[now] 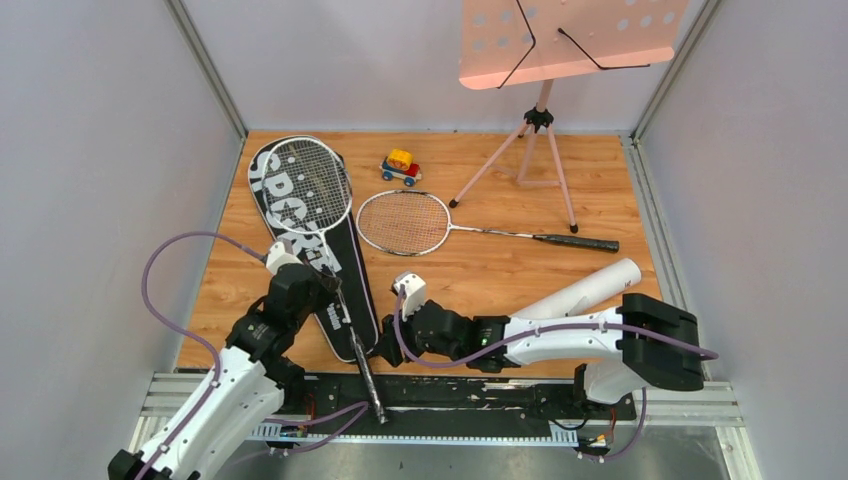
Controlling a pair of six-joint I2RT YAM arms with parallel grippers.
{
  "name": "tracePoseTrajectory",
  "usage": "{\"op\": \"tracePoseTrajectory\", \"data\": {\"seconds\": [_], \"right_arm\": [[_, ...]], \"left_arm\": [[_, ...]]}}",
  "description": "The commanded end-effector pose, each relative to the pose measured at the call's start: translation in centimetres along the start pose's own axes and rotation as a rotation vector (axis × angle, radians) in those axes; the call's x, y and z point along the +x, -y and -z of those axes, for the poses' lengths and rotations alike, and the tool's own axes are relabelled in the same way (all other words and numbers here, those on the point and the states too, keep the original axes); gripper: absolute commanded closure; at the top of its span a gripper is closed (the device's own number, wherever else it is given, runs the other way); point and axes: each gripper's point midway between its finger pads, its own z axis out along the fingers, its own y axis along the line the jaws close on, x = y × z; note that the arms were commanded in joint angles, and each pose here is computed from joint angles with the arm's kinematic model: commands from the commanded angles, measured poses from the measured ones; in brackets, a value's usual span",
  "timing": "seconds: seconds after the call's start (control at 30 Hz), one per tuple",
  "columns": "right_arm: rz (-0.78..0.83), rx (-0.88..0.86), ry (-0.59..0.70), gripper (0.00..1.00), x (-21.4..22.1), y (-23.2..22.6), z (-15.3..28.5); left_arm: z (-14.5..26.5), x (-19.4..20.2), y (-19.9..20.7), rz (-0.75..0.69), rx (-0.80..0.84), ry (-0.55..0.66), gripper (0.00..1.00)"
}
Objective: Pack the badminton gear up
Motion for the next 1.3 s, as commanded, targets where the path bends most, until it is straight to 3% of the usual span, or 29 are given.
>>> {"op": "tracePoseTrajectory", "data": {"seconds": [0.0, 0.13, 0.4, 0.7, 1.0, 1.17, 1.27], "right_arm": [[-0.014, -0.085, 0.077, 0.43, -3.1, -2.2, 1.3], [-0.035, -0.174, 0.099, 0.35, -4.2, -3.5, 2.3], [-0.091, -0.304, 0.135, 0.51, -6.3, -4.5, 2.5], [-0.185, -0.456, 0.177, 0.47, -9.3, -6.3, 3.0], [-0.242, -0.48, 0.171, 0.5, -10.7, -6.9, 1.9], [-0.284, -0.468, 0.176, 0.59, -10.9, -6.1, 1.3], [-0.284, -0.48, 0.191, 0.77, -10.8, -5.8, 1.4]], "left_arm": [[2.4, -2.0, 3.7, 0.009, 0.172, 0.039, 1.0], [4.0, -2.3, 4.9, 0.042, 0.256, 0.042, 1.0], [6.9, -2.0, 8.4, 0.084, 0.481, -0.006, 1.0], [10.2, -2.4, 11.9, 0.088, 0.748, 0.007, 1.0], [11.7, -2.5, 12.8, 0.131, 0.855, 0.011, 1.0], [12.1, -2.7, 12.7, 0.141, 0.865, 0.026, 1.0], [12.2, -2.8, 12.4, 0.137, 0.856, 0.037, 1.0]]}}
